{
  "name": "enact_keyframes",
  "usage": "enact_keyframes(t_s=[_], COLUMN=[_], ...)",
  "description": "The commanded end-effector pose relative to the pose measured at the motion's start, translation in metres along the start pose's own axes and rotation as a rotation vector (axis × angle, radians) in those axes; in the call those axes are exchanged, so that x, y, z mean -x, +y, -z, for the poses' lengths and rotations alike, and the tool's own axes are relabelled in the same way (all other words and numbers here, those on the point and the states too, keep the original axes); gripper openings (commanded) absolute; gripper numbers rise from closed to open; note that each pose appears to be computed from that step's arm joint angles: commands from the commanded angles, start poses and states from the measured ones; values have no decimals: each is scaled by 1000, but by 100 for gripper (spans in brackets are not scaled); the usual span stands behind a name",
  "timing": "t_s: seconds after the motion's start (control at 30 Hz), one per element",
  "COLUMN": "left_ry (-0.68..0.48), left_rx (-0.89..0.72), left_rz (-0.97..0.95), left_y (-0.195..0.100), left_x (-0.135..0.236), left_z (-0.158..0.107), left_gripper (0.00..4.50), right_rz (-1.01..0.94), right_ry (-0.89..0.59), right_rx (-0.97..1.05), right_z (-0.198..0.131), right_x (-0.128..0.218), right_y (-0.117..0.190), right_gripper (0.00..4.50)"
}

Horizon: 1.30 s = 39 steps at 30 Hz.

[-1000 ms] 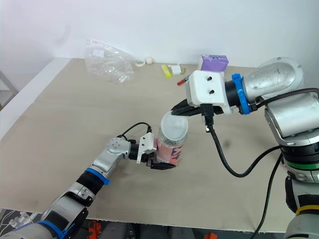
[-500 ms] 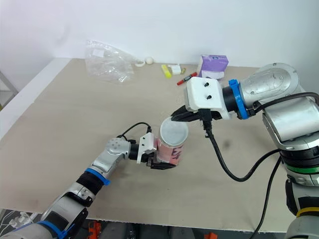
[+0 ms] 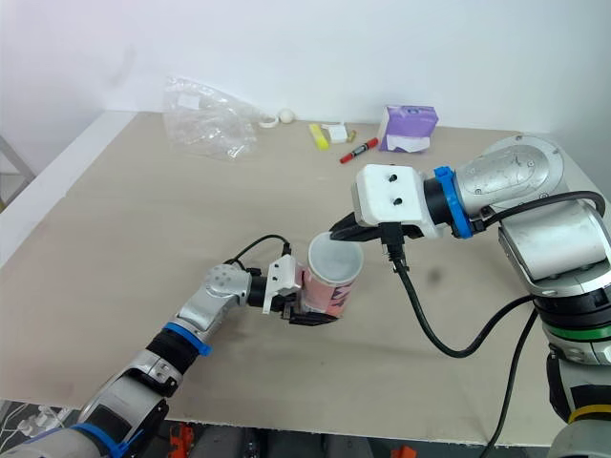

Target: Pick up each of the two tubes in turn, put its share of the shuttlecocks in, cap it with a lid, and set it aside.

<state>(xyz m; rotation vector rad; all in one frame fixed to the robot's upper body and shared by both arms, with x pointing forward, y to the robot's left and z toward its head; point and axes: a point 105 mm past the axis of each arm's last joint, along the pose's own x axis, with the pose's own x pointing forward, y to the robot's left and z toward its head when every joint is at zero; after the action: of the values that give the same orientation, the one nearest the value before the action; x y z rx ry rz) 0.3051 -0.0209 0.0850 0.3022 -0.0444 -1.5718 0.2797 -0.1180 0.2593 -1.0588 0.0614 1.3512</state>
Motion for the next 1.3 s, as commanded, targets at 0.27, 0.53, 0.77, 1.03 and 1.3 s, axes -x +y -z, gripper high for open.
enact_keyframes(t_s=[0.27,0.53,0.77,1.03,1.3], left_ry=[78,80,79,75,67], left_rx=[60,62,65,66,63], left_rz=[-10,-11,-9,-14,-15], left_y=[-5,-5,-5,-4,-4], left_x=[4,5,5,5,4], left_z=[23,23,23,22,20], left_gripper=[337,337,337,337,337], right_rz=[-9,-27,80,120,104], right_ry=[5,16,-37,-223,-211], right_rx=[47,28,-2,-238,-379], right_z=[-2,4,-5,-22,-8], right_x=[4,1,16,35,2], right_y=[3,6,-9,-11,6], right_gripper=[8,74,189,189,5])
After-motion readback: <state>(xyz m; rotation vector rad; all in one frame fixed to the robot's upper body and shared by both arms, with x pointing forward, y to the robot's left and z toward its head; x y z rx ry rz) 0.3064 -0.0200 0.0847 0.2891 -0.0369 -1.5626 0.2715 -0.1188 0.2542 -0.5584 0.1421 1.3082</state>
